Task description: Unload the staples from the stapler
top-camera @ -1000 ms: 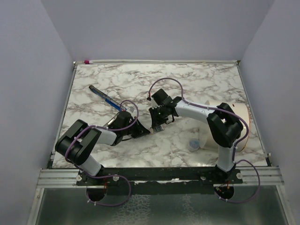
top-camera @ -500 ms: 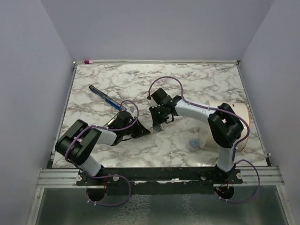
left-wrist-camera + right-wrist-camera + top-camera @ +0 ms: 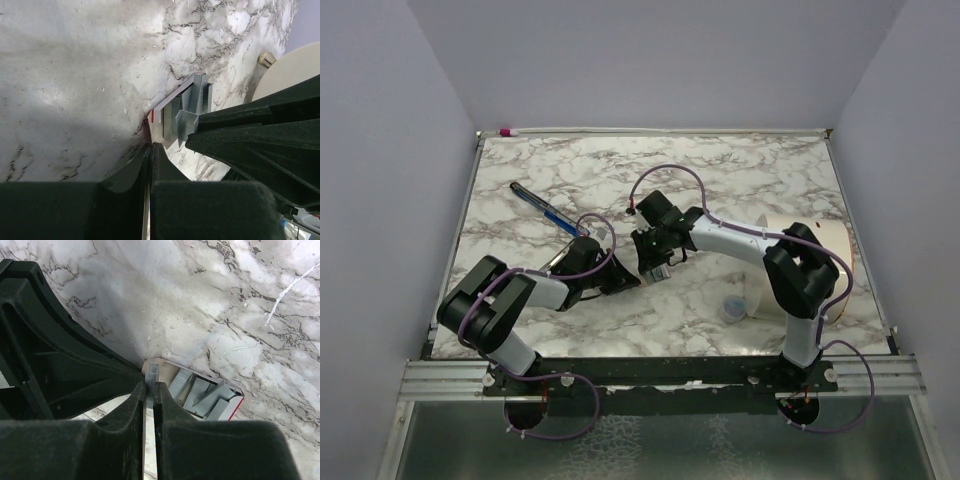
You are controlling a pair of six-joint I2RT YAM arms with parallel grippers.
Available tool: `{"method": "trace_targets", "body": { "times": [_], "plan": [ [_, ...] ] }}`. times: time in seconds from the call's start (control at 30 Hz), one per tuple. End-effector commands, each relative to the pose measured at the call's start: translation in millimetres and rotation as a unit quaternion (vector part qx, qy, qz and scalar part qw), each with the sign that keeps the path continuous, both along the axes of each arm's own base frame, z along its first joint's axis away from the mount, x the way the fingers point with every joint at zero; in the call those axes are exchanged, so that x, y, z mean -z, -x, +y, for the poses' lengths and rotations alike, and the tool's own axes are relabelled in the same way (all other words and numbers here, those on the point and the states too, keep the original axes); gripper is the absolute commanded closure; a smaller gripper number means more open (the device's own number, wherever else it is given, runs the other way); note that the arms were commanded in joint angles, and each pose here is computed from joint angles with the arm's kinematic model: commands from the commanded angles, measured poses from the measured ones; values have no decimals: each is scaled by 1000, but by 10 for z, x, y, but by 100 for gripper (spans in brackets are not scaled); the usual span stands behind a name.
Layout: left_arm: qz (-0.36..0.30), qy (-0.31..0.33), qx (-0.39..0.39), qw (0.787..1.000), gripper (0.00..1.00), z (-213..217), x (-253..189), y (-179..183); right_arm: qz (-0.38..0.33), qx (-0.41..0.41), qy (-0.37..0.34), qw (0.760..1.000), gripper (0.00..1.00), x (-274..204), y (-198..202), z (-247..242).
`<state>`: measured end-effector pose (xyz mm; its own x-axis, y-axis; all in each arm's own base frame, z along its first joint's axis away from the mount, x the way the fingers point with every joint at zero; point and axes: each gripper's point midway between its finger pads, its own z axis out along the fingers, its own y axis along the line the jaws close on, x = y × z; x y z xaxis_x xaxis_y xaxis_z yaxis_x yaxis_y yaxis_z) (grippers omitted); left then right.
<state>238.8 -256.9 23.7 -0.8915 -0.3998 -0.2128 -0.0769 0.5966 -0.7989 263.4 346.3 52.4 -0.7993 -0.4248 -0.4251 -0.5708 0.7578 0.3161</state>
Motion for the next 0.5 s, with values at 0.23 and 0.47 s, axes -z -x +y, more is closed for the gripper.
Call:
{"method": "trace_targets", "body": {
  "times": [0.23, 0.47],
  "plan": [
    [-19, 14, 7, 1000, 100, -67, -156, -35, -15, -2, 7, 1000, 96, 71, -29, 55],
    [-17, 13, 8, 1000, 100, -60, -140, -23, -16, -2, 17, 1000, 96, 147, 0, 33]
  ]
}}
